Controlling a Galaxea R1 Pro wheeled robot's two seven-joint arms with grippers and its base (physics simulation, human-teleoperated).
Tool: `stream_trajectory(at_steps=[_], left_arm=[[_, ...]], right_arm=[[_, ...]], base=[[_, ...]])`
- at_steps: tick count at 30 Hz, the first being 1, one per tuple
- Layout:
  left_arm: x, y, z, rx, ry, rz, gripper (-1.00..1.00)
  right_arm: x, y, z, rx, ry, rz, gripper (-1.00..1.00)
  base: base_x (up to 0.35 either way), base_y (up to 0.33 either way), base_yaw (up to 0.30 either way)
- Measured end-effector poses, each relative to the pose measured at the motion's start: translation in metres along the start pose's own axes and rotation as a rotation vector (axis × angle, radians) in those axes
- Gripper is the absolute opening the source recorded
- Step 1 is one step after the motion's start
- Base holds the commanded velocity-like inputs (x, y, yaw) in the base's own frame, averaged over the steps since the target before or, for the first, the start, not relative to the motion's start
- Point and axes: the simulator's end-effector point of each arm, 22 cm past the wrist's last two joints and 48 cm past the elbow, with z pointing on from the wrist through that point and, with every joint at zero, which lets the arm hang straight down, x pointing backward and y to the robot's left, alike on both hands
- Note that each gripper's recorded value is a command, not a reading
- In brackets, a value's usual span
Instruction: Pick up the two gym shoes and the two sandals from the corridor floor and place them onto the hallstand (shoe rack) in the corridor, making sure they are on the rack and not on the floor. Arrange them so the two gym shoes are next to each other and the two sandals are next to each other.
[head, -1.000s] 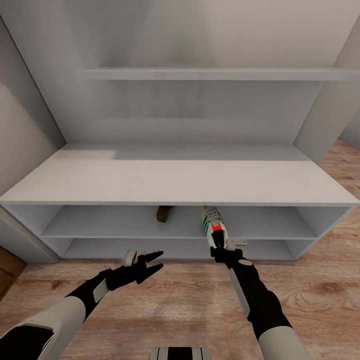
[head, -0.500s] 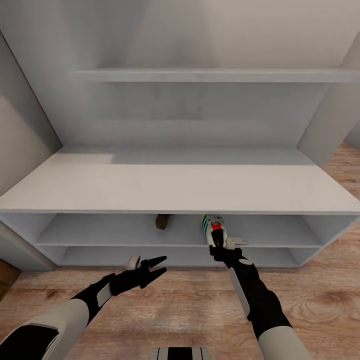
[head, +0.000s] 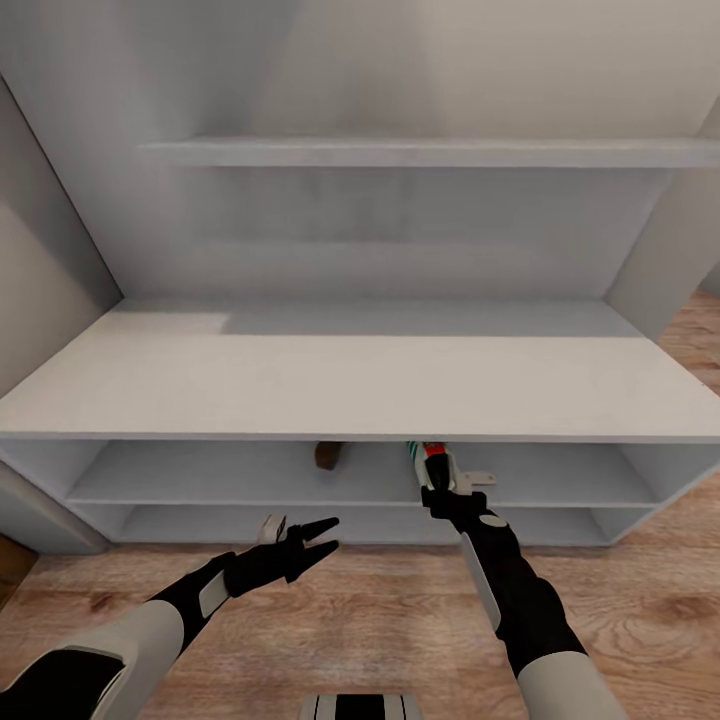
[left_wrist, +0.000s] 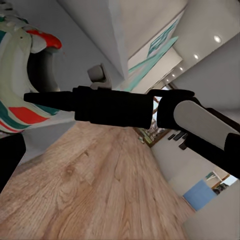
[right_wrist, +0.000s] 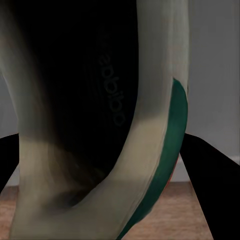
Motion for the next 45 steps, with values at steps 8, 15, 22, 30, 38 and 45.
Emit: stream_trajectory(at_steps=[8, 15, 22, 30, 38, 45], left_arm=[[0.013, 0.001, -0.004, -0.008, 0.035, -0.022, 1.00], [0.017, 0.000, -0.004, -0.005, 0.052, -0.023, 1.00], [0.017, 0.000, -0.004, -0.005, 0.052, -0.023, 1.00], [0.017, 0.000, -0.004, -0.005, 0.052, -0.023, 1.00], [0.017, 0.000, -0.004, -0.006, 0.052, -0.024, 1.00], [0.018, 0.001, -0.004, -0.006, 0.052, -0.024, 1.00]], right_arm=[[-0.001, 0.000, 0.000, 0.001, -0.001, -0.001, -1.00], [-0.001, 0.001, 0.000, -0.004, -0.002, 0.006, -1.00], [-0.001, 0.001, 0.000, -0.005, -0.001, 0.006, -1.00], [0.017, 0.000, 0.004, 0.001, 0.036, -0.002, 1.00], [0.016, 0.000, 0.004, 0.001, 0.035, 0.000, 1.00], [0.015, 0.000, 0.004, 0.000, 0.033, 0.001, 1.00]], base=[[0.004, 0.002, 0.000], [0.152, 0.000, 0.000], [0.058, 0.000, 0.000], [0.002, 0.000, 0.000], [-0.026, 0.000, 0.000], [-0.297, 0.000, 0.000]])
